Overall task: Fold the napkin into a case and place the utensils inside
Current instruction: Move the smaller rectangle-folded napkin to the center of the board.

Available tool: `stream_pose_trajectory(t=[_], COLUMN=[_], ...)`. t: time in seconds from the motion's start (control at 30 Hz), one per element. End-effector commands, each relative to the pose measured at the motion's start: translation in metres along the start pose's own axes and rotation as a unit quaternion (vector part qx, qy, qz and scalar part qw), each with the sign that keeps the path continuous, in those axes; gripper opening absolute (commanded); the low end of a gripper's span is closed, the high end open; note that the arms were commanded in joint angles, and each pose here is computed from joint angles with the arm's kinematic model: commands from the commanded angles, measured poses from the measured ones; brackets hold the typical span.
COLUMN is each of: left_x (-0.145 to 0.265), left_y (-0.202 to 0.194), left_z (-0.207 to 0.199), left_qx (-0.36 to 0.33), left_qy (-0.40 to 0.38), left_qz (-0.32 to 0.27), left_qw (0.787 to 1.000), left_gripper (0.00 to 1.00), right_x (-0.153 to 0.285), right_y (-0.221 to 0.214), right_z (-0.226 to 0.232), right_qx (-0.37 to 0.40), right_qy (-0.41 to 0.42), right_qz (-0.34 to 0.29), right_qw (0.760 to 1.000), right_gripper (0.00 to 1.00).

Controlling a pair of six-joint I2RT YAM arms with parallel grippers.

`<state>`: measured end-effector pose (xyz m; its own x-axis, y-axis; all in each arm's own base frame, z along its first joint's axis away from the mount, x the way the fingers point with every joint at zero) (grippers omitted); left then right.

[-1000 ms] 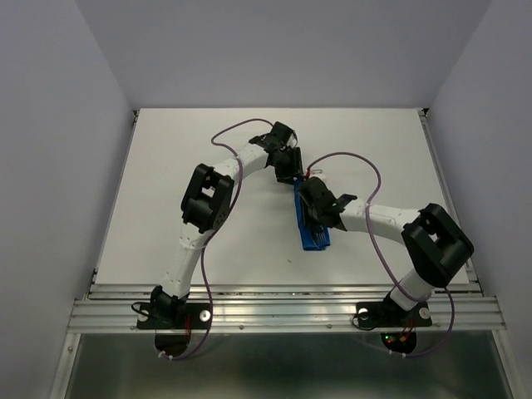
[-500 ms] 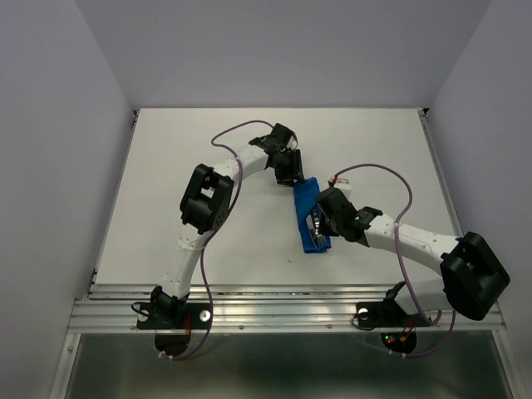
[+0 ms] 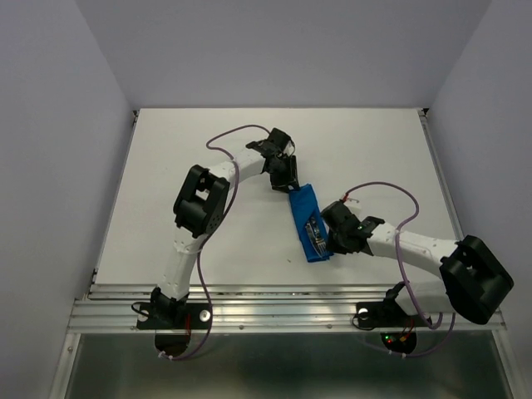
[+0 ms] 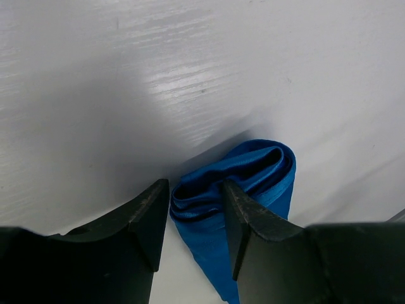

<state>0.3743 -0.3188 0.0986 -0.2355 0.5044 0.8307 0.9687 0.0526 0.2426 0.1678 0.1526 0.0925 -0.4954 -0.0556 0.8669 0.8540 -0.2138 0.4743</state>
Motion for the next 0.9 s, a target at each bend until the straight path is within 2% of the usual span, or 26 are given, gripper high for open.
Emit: stream_pose_trajectory(t=[0.0,0.1,0.23,0.43,0.57,0.63,0.7,0.87], left_x=[0.015,0.024,0.033,0.047,0.056,0.064,0.073,0.088], left_y=[-0.011,-0.011,-0.019,-0.03,-0.022,-0.015,-0.009,0.003], left_z=[0.016,0.022,0.039,0.057,0.073,0.082,0.085,0.089], left_qx=[-0.003,0.003,0.015,0.028,0.045,0.056,0.059,0.058], left_qy=[0.052,0.058,0.072,0.089,0.109,0.114,0.114,0.122], left_qz=[0.008,0.0,-0.004,-0.013,-0.027,-0.039,-0.054,-0.072], left_qw=[0.999,0.998,0.997,0.996,0.993,0.991,0.99,0.988], left_gripper=[0.5,0.5,0.5,0.5,0.5,0.5,0.5,0.51], right_x=[-0.012,-0.019,-0.024,-0.032,-0.025,-0.017,-0.01,0.011], right_y=[-0.009,-0.009,0.008,0.042,0.063,0.07,0.074,0.082], right_z=[0.005,0.004,0.008,0.022,0.038,0.04,0.041,0.047], right_qx=[-0.009,-0.012,-0.006,0.051,0.079,0.085,0.089,0.104], right_qy=[0.009,-0.002,-0.03,-0.072,-0.062,-0.055,-0.051,-0.005], right_qz=[0.022,0.012,-0.032,-0.095,-0.119,-0.132,-0.139,-0.145], right_qw=[1.0,1.0,0.999,0.992,0.988,0.986,0.985,0.984], right_gripper=[0.01,0.01,0.01,0.01,0.01,0.05,0.18,0.29])
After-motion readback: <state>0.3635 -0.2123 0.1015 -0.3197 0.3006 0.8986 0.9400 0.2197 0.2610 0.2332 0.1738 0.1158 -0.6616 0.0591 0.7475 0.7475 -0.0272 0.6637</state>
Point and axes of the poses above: each gripper's point midway between its finger pads, its own x axis back along the fingers, its own z axis along the line the jaws close on, y = z × x, the point moved 8 cm from there along x, back along the fingers, and after that the axes turned 2 degrees about x, right-handed, at the moved point
